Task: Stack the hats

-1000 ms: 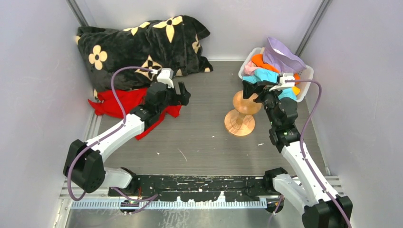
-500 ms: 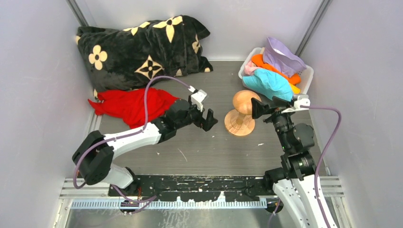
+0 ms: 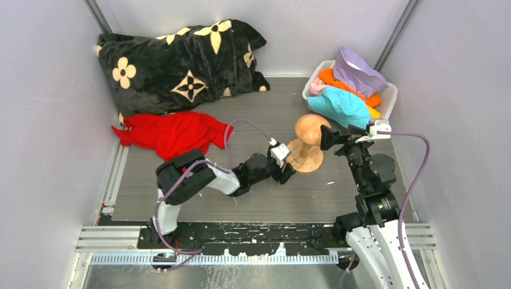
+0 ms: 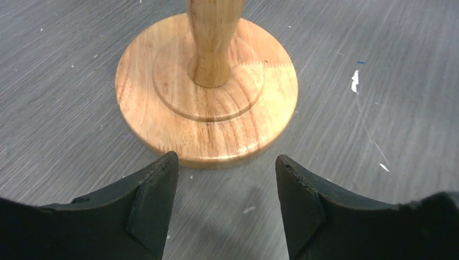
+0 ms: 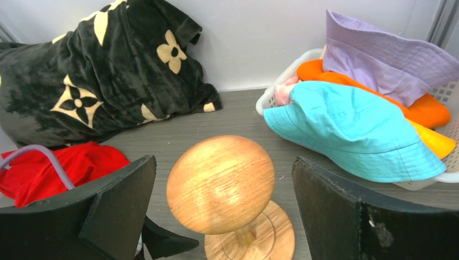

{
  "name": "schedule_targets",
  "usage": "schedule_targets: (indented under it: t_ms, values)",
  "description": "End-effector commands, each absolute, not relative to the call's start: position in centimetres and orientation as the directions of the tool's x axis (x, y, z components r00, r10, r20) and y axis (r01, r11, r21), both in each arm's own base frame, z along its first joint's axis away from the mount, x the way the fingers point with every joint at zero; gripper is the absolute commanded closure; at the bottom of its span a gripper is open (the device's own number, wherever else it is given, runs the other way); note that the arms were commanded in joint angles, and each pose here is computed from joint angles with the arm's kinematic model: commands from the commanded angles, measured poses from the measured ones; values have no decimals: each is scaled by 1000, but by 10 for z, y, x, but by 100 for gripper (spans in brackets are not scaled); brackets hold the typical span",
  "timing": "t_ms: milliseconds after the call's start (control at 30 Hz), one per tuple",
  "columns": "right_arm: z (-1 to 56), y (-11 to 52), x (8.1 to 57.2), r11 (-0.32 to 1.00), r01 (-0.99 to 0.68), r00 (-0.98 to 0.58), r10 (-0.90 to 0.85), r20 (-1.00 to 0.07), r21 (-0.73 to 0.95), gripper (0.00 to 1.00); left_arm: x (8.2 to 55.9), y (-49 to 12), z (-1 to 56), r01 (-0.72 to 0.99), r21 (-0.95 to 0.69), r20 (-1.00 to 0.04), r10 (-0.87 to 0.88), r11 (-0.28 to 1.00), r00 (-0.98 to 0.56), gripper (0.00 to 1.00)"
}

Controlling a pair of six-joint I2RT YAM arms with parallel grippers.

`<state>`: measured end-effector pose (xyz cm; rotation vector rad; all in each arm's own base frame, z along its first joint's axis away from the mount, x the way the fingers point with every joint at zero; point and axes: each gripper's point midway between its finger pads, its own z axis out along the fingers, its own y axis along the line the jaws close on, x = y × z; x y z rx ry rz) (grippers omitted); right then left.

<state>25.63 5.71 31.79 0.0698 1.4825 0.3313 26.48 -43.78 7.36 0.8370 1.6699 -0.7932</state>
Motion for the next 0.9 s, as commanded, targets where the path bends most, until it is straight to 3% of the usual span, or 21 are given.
schedule_targets:
  t_ms: [0, 267, 867]
  values:
    - [355, 49, 255, 959, -166, 183, 258, -949, 229, 0, 290, -467, 146, 813, -42, -994, -110, 581, 27, 35]
    - [351, 44, 263, 966, -128, 187, 247, -951, 226, 0, 301, -487, 143, 754, 25, -974, -155, 656, 166, 41]
    - [343, 43, 269, 968, -111, 177, 243, -954, 226, 0, 321, -514, 132, 717, 56, -961, -157, 695, 228, 53]
